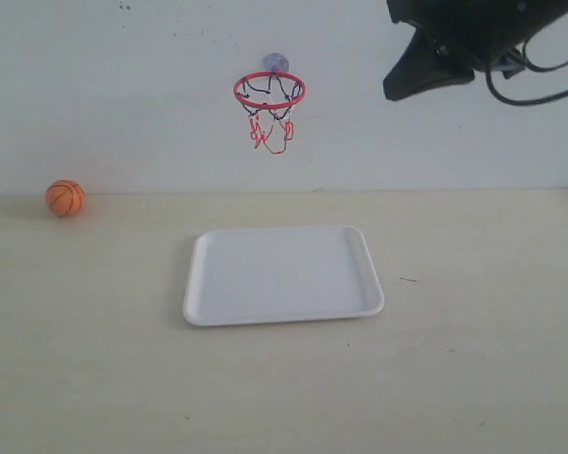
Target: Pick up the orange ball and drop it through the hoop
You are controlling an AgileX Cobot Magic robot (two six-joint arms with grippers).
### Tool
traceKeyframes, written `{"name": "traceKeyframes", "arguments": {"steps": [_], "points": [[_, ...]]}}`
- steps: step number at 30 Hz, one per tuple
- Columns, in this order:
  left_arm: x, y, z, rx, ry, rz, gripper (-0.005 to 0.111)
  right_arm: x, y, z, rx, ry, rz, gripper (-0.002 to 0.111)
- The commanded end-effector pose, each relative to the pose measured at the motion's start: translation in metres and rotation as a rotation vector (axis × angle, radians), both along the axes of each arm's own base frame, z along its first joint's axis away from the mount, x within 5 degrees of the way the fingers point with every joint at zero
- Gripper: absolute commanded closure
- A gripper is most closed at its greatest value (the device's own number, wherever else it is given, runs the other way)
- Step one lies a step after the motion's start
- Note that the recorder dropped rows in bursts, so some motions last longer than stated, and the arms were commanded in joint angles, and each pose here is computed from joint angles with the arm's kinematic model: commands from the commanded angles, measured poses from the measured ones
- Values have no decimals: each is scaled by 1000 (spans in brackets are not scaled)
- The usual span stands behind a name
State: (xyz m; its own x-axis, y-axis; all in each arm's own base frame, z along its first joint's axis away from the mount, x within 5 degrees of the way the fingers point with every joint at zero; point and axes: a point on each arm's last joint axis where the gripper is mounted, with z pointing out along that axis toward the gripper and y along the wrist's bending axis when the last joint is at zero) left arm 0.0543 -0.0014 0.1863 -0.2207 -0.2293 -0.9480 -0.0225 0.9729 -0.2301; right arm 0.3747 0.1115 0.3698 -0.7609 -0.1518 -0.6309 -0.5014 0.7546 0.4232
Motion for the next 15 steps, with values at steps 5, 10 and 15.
{"name": "traceKeyframes", "arguments": {"steps": [5,10,15], "points": [[0,0,-1,-4,-3,5,103,-101,-26,-30,6,-34,-170,108],[0,0,-1,-4,-3,5,103,-149,-35,-52,0,-8,-192,108],[0,0,-1,-4,-3,5,103,-180,-38,-68,47,65,-239,108]]}}
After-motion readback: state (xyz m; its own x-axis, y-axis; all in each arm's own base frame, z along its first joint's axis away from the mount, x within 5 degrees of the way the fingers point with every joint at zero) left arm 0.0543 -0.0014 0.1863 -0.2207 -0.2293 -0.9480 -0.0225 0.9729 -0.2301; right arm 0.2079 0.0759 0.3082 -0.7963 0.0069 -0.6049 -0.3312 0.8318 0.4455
